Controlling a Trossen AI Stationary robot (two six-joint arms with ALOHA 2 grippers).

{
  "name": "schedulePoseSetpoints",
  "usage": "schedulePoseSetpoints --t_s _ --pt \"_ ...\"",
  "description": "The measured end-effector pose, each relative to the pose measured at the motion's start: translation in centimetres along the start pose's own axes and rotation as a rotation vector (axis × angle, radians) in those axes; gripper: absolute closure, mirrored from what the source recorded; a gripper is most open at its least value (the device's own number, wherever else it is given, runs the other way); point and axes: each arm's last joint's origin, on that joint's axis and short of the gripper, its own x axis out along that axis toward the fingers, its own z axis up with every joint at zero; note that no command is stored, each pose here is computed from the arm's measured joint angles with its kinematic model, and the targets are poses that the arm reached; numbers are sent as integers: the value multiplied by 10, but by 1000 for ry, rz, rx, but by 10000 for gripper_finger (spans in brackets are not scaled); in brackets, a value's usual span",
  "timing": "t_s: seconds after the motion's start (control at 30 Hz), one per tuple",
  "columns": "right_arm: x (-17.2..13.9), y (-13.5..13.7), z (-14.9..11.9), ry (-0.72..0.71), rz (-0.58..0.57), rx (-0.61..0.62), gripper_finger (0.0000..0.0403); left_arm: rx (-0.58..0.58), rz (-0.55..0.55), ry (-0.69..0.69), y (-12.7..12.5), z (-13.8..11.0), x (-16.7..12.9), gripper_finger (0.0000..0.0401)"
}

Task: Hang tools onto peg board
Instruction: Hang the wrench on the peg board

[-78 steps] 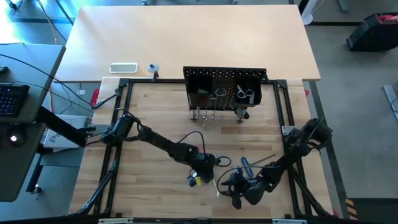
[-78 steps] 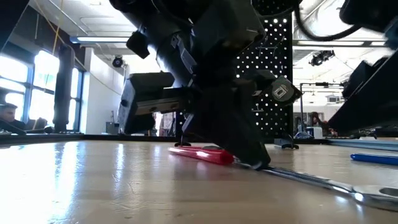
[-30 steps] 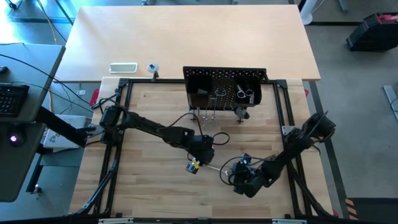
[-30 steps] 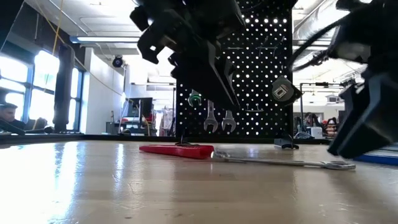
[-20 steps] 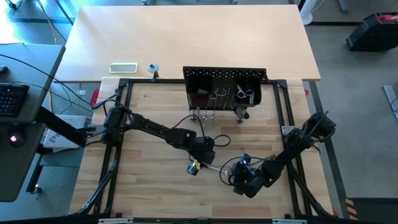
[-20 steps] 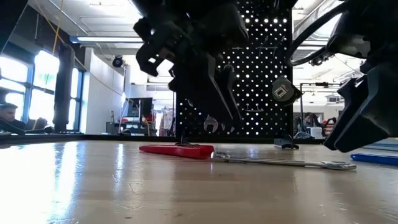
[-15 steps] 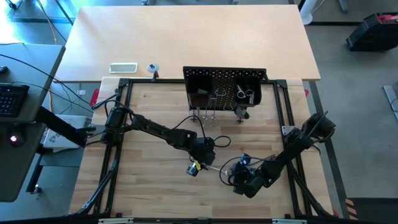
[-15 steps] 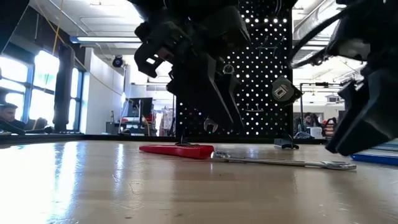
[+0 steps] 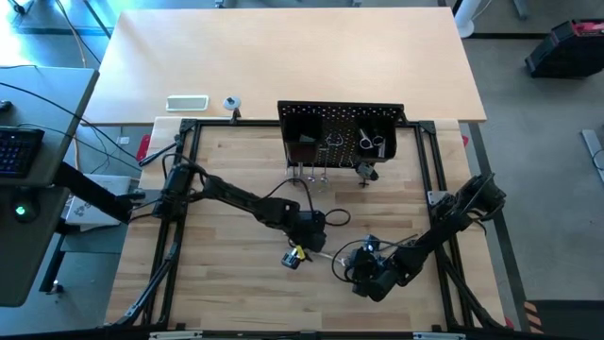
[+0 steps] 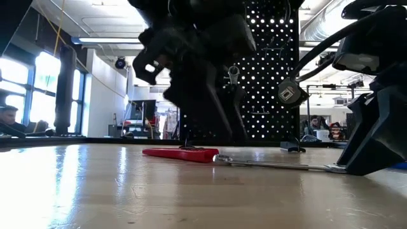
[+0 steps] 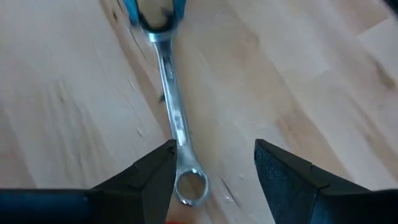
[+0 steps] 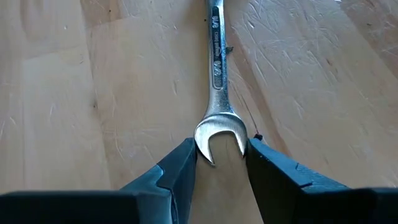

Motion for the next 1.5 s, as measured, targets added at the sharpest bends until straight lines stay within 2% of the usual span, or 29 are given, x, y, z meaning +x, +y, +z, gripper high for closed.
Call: schedulePoseSetpoints --t_s 0.37,1.07,1.5 --pt "-18 2 9 -59 42 -20 266 -15 9 19 2 -5 10 194" --pt "-12 -3 15 -61 20 -55 268 -5 35 15 4 -5 10 194" --pt "-11 0 12 -46 39 -52 345 -5 37 19 4 -5 10 194"
